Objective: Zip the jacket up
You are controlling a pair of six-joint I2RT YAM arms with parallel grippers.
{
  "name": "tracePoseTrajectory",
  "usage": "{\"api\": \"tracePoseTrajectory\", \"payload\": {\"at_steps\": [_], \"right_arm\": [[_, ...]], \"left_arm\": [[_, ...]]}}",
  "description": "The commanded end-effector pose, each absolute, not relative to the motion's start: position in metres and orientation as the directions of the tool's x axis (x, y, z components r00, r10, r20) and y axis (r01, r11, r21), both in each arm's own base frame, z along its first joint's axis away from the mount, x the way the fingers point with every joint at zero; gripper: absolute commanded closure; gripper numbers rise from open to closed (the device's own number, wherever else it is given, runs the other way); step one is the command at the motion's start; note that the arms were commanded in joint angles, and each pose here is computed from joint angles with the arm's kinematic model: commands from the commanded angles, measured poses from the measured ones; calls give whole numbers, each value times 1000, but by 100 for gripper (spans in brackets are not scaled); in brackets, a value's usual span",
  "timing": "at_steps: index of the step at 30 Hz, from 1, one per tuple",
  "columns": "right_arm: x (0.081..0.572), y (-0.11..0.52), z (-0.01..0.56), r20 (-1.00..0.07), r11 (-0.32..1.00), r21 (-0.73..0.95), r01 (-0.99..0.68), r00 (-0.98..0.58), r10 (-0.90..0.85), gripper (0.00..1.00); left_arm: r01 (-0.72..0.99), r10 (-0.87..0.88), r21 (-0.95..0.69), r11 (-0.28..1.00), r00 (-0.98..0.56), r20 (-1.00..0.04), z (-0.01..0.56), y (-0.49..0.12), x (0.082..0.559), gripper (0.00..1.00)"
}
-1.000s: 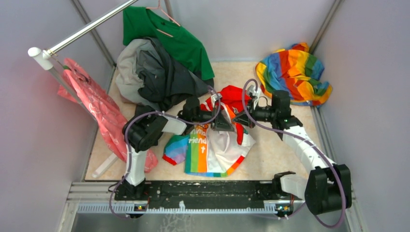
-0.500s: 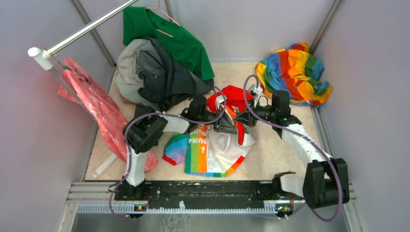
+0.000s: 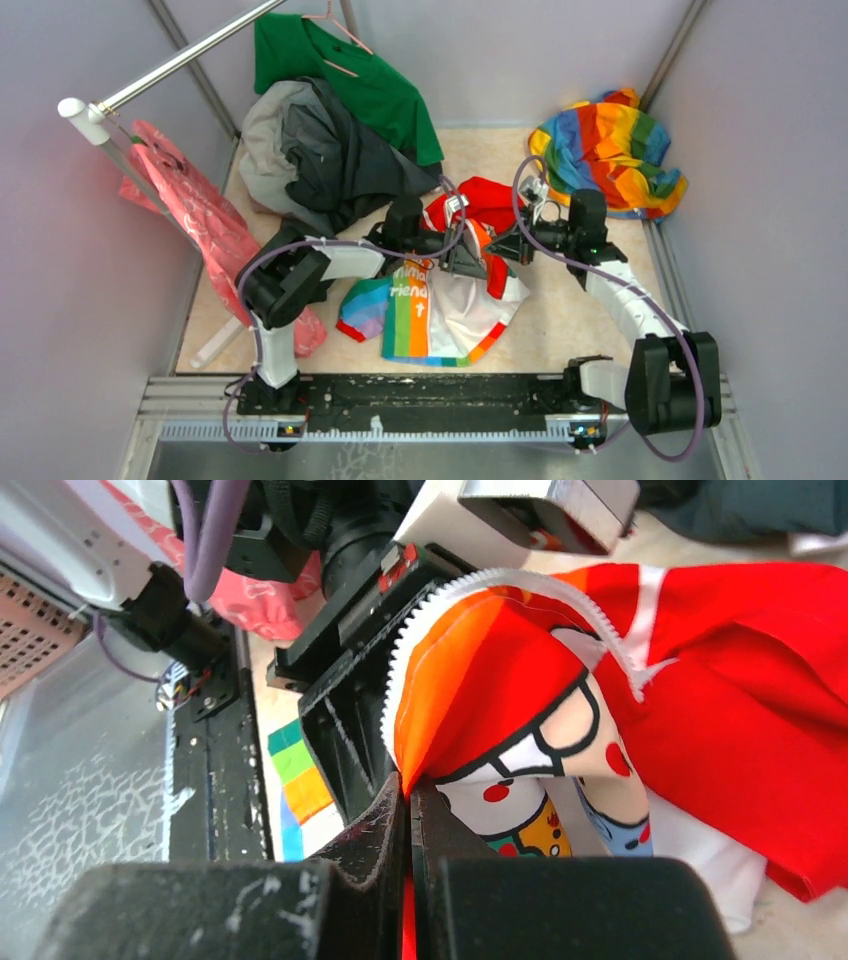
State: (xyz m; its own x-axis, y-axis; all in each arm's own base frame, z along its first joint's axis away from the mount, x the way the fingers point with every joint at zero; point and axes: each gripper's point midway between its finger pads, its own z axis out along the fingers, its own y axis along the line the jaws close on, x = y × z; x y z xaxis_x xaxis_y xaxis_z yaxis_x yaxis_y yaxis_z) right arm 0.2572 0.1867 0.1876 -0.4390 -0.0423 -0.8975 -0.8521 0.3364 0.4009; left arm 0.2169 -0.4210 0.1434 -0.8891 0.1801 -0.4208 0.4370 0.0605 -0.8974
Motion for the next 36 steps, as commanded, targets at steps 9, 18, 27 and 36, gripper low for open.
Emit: {"api": "tracePoseTrajectory", "payload": {"at_steps": [9,18,27,36], "right_arm": [[238,190,237,-981,173,136,-975,-157,-114,100],[216,191,242,-990,87,71,-994,-81,-116,100],[215,191,237,-989,85,79,-993,-89,-121,100],[220,189,229,-984,107,92,-990,-107,-140,98]], "left_arm": [[940,1,-335,-61,-335,-942,202,-390,183,40],[980,-141,-179,89,-165,-976,231,-371,209,18],[940,-282,-339,-43,-337,-898,257,-392,222,23],[889,-276,-437,-138,-458,-845,257,-408,226,37]]}}
